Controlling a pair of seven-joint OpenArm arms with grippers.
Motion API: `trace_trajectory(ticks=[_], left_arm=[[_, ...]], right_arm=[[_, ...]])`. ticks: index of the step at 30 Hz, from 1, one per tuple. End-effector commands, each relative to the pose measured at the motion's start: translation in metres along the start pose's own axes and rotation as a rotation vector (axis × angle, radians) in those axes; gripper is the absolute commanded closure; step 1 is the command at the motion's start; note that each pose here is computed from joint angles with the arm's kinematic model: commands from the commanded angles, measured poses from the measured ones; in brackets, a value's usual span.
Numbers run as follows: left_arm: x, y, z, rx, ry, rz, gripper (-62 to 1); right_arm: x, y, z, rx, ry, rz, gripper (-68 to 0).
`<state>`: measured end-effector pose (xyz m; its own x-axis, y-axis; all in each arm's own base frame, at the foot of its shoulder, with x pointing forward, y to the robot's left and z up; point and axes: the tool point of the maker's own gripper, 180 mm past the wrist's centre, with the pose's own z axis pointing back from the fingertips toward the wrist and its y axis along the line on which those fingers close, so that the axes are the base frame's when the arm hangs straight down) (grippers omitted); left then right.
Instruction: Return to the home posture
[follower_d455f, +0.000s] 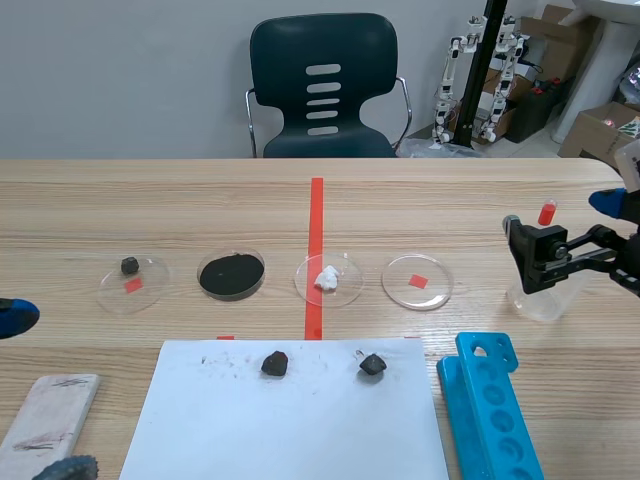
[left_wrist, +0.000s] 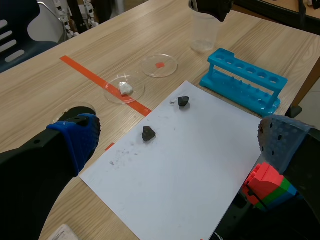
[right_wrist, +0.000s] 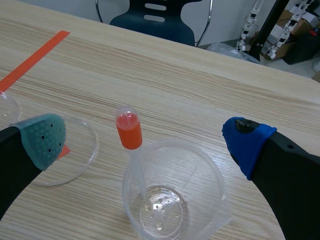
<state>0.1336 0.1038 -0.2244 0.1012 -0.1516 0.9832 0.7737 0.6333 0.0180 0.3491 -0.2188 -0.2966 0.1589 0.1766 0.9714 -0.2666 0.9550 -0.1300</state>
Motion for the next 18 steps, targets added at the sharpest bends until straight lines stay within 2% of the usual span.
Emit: trace_trajectory(ticks=[1, 12, 18], left_arm=[[0.008, 0.0, -0.002, 0.003, -0.034, 0.001, -62.3], [0.008, 0.0, -0.002, 0.003, -0.034, 0.001, -62.3], [0.008, 0.0, -0.002, 0.003, -0.034, 0.001, -62.3]], right_arm=[[0.017, -0.006, -0.003, -0.008, -0.05, 0.012, -67.9], [0.015, -0.004, -0.001, -0.005, -0.045, 0.012, -67.9], [0.021, 0.011, 0.012, 0.026, -0.056, 0.035, -67.9]])
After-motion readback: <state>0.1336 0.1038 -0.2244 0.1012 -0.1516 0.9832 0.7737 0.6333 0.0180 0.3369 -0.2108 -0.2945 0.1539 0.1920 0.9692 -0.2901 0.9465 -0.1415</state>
